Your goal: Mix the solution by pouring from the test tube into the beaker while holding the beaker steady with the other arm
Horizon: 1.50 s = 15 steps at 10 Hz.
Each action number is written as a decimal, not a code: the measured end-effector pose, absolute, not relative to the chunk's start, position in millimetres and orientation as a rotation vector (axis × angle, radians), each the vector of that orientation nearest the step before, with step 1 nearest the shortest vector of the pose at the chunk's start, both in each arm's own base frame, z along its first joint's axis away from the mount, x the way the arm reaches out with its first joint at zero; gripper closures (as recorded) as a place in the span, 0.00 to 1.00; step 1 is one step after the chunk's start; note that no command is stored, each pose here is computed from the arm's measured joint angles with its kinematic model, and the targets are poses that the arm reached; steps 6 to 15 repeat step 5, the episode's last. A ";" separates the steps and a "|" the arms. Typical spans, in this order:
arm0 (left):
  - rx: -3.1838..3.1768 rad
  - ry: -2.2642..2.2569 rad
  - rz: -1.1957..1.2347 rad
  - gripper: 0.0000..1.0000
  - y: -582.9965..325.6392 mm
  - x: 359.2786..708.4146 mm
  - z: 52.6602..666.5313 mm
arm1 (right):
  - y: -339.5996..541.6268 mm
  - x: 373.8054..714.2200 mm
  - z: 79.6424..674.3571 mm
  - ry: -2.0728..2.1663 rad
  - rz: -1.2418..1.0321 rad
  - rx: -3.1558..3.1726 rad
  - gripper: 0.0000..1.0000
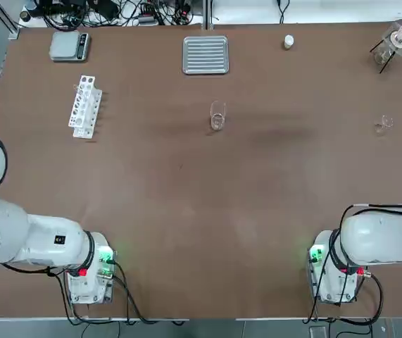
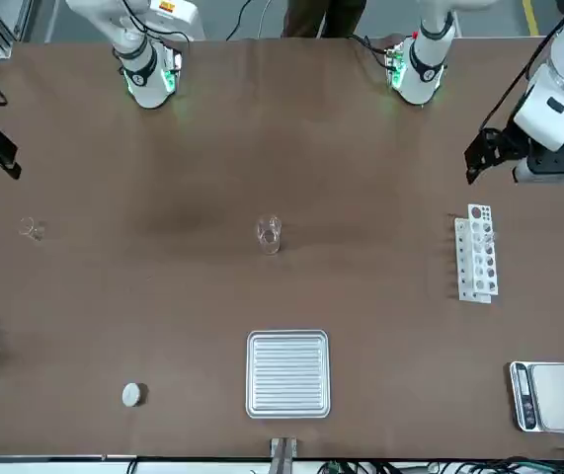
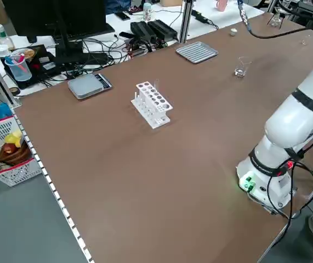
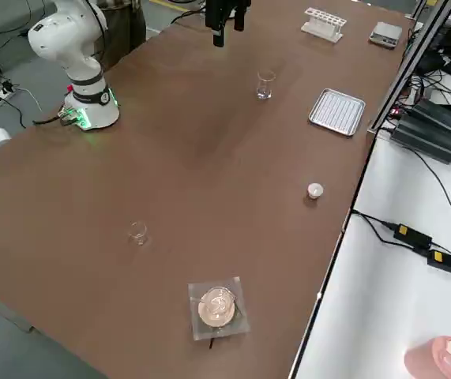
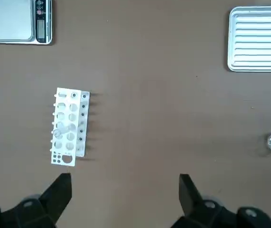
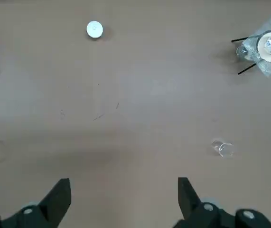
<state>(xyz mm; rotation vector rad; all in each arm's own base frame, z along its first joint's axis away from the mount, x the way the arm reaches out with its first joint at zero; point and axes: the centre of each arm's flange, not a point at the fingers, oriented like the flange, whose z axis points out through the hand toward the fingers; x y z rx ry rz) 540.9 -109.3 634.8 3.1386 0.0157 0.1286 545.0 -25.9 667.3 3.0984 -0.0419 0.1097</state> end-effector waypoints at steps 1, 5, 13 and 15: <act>3.136 0.037 0.120 0.00 -110.5 540.6 632.5 | -26.0 544.9 667.2 -0.042 0.109 3.098 0.01; 3.140 0.037 0.096 0.00 -114.0 539.5 624.8 | -27.0 544.6 666.4 -0.045 0.101 3.099 0.01; 3.140 0.037 0.096 0.00 -114.0 539.5 624.8 | -27.0 544.6 666.4 -0.045 0.101 3.099 0.01; 3.140 0.037 0.096 0.00 -114.0 539.5 624.8 | -27.0 544.6 666.4 -0.045 0.101 3.099 0.01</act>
